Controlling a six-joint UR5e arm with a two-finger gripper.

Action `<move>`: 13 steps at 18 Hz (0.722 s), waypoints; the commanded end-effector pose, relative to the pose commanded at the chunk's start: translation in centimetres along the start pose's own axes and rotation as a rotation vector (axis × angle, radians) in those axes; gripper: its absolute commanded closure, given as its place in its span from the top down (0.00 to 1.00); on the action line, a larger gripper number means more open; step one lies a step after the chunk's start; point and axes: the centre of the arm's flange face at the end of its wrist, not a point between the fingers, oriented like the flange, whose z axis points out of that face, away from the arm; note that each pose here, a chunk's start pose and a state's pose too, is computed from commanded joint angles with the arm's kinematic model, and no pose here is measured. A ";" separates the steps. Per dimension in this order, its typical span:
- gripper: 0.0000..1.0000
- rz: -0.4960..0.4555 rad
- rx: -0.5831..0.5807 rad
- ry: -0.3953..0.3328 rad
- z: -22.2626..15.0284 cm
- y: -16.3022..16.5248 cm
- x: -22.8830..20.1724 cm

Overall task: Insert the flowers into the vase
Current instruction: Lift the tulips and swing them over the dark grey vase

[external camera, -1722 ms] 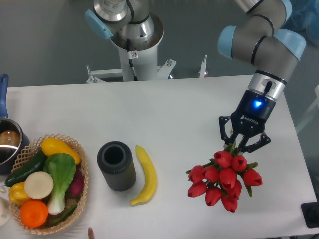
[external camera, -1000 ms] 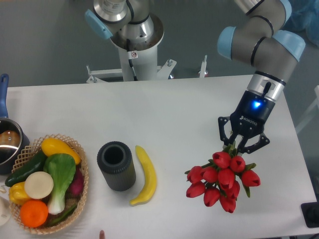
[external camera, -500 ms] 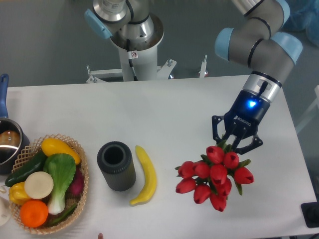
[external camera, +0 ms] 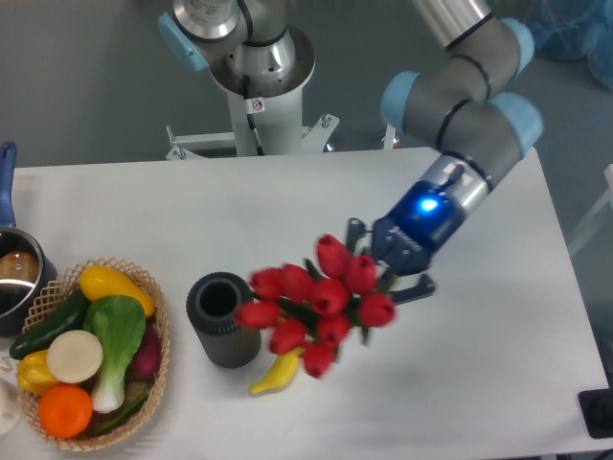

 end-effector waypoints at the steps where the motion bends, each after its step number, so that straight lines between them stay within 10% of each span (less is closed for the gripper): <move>1: 0.25 0.000 0.027 0.011 0.3 0.6 0.8; 13: 0.25 0.153 0.335 0.098 3.2 -2.0 8.3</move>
